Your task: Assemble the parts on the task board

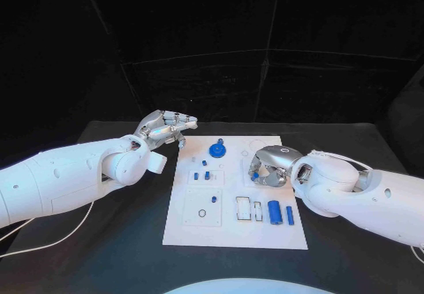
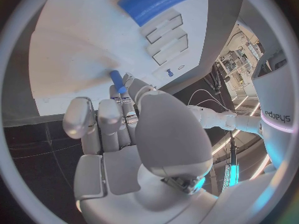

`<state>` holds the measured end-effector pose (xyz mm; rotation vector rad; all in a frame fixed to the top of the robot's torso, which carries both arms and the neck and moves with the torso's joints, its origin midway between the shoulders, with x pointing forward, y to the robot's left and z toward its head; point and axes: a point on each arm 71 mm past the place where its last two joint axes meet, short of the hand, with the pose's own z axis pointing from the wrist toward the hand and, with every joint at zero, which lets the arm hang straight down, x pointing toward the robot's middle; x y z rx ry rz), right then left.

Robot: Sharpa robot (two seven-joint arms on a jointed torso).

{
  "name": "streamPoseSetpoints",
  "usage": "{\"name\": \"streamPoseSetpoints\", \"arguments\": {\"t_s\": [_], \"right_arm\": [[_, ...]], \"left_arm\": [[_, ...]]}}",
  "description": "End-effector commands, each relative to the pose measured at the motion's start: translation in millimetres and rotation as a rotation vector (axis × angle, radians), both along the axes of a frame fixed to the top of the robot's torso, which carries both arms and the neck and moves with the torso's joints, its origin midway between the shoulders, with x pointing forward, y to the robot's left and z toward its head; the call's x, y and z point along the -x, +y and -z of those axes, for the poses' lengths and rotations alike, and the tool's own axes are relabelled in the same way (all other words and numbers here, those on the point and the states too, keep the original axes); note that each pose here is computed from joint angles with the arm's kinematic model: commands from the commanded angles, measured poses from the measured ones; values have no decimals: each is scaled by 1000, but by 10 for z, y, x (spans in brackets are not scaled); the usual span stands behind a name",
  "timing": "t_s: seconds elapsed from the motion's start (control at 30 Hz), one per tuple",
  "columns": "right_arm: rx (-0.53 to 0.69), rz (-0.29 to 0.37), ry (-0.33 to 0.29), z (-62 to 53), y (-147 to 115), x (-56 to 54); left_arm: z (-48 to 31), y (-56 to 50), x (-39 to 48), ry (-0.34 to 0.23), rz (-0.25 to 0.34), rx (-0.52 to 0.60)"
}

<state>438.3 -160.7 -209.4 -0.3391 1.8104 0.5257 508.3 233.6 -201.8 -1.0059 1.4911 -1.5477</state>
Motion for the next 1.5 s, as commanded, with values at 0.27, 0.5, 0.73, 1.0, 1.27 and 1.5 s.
{"name": "streamPoseSetpoints", "arguments": {"t_s": [0.27,0.5,0.73,1.0,1.27,1.5], "right_arm": [[24,7,-14,7,-1,-19],[-11,1,-62,-38,13,-13],[-64,-24,-104,-123,42,73],[-128,-72,-118,-275,150,266],[-203,-163,-97,-392,466,447],[-251,-250,-57,-382,824,501]], "left_arm": [[-7,-19,0,5,17,10],[-7,-16,2,6,16,9],[-7,-11,4,7,16,9],[-7,-10,3,6,15,9],[-7,-18,6,6,18,10],[-9,-31,9,6,20,11]]}}
